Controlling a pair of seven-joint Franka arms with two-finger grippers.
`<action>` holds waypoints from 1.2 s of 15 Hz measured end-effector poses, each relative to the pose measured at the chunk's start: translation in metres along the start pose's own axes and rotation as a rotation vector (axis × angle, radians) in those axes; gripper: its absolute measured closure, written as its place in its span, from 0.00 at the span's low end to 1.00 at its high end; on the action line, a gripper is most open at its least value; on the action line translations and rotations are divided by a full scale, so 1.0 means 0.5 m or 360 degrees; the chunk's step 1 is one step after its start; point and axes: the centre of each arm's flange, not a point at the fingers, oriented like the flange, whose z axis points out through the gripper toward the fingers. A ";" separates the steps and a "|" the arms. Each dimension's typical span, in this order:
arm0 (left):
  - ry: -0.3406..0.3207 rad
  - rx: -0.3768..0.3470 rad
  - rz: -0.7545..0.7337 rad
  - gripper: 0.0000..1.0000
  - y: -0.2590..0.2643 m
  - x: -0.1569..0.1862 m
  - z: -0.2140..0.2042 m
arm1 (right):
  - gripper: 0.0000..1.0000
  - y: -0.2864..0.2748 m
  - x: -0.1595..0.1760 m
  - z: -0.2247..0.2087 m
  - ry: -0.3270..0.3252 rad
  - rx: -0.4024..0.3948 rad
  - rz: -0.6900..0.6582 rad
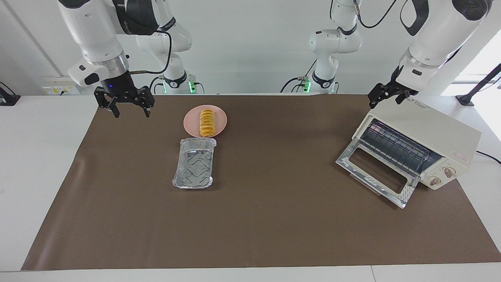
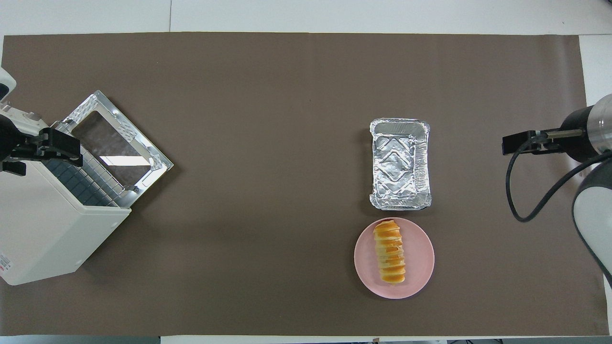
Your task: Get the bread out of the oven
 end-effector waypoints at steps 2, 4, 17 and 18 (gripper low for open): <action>0.0000 0.0000 0.0000 0.00 0.000 0.000 0.000 | 0.00 0.001 -0.003 -0.002 -0.0027 -0.0001 0.0002; 0.0000 0.0000 0.0000 0.00 0.000 0.000 0.000 | 0.00 0.010 -0.006 -0.004 -0.0045 -0.0002 0.0014; 0.0000 0.0000 0.0000 0.00 0.000 0.000 0.000 | 0.00 0.035 -0.009 -0.035 -0.0172 -0.0005 0.0053; 0.0000 0.0000 0.0000 0.00 0.000 0.000 0.000 | 0.00 0.036 -0.009 -0.036 -0.0174 -0.0005 0.0053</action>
